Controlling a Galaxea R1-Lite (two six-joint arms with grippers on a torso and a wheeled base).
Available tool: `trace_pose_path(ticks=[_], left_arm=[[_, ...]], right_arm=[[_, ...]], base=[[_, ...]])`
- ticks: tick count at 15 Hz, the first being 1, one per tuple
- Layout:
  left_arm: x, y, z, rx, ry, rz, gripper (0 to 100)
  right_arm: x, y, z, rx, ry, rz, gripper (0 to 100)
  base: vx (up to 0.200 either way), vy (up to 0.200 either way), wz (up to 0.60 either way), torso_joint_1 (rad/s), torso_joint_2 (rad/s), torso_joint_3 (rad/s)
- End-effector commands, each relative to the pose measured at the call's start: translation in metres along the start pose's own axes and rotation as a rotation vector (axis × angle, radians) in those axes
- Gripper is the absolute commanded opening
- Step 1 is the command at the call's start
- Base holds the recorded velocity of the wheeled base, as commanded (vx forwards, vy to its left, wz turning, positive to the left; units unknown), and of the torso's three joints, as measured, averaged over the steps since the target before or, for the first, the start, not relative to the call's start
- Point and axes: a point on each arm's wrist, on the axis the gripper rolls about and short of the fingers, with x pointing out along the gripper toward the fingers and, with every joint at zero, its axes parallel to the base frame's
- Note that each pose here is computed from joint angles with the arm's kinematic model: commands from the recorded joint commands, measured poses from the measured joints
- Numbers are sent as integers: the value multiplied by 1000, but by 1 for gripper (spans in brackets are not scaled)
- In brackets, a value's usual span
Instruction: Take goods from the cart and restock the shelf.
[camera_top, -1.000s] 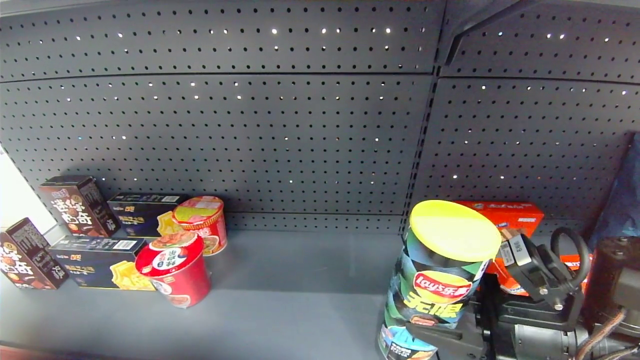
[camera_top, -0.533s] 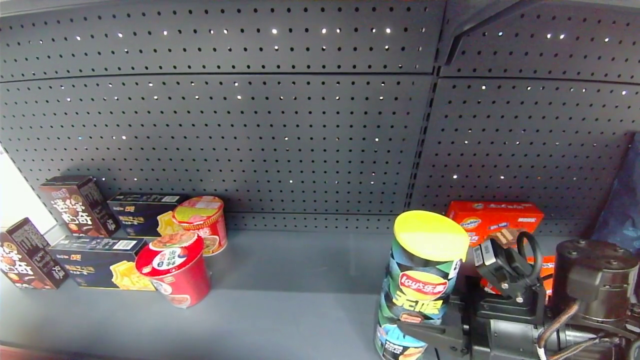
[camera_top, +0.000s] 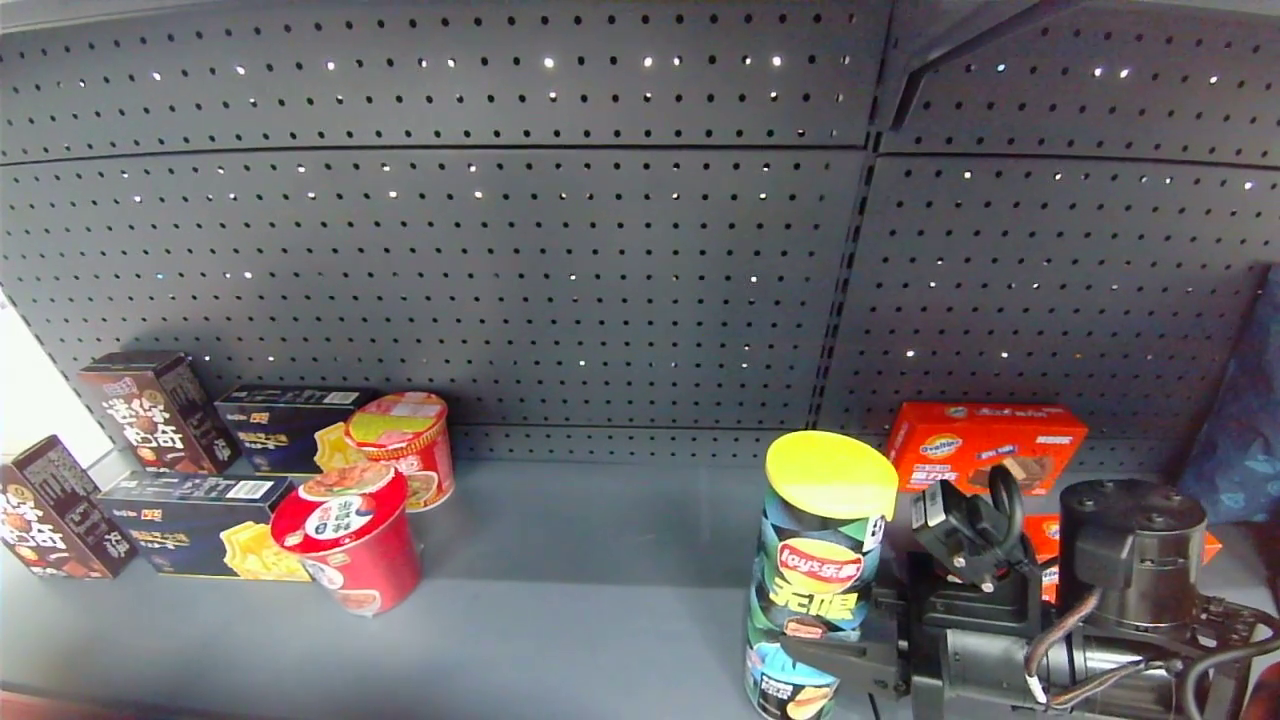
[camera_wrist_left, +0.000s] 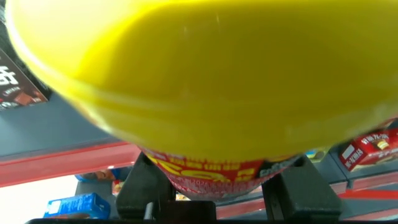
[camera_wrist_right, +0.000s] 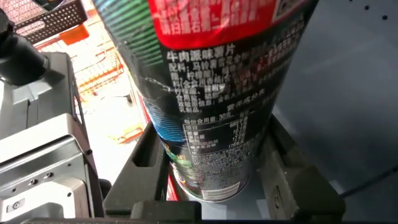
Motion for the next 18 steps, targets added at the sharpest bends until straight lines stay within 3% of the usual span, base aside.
trace_pose_path(ticks=[1,8,9,13,18], left_arm=[[1,0,-5,-5,11,1,0],[0,0,-6,-9,-1,0,0],[0,0,-6,-12,-1,0,0],[0,0,-6,-12,-1,0,0],[-1,0,-4,-13,-10,0,0]], right_arm=[[5,-2,-4,9,16,17,0],[16,-6,-9,12,27,36,0],[16,-6,-10,13,29,45,100],[7,-3,-8,6,21,28,100],[-25,18,-11,0,11,24,100]], base=[[0,0,0,0,0,0],[0,0,0,0,0,0],[0,0,0,0,0,0],[0,0,0,0,0,0],[0,0,0,0,0,0]])
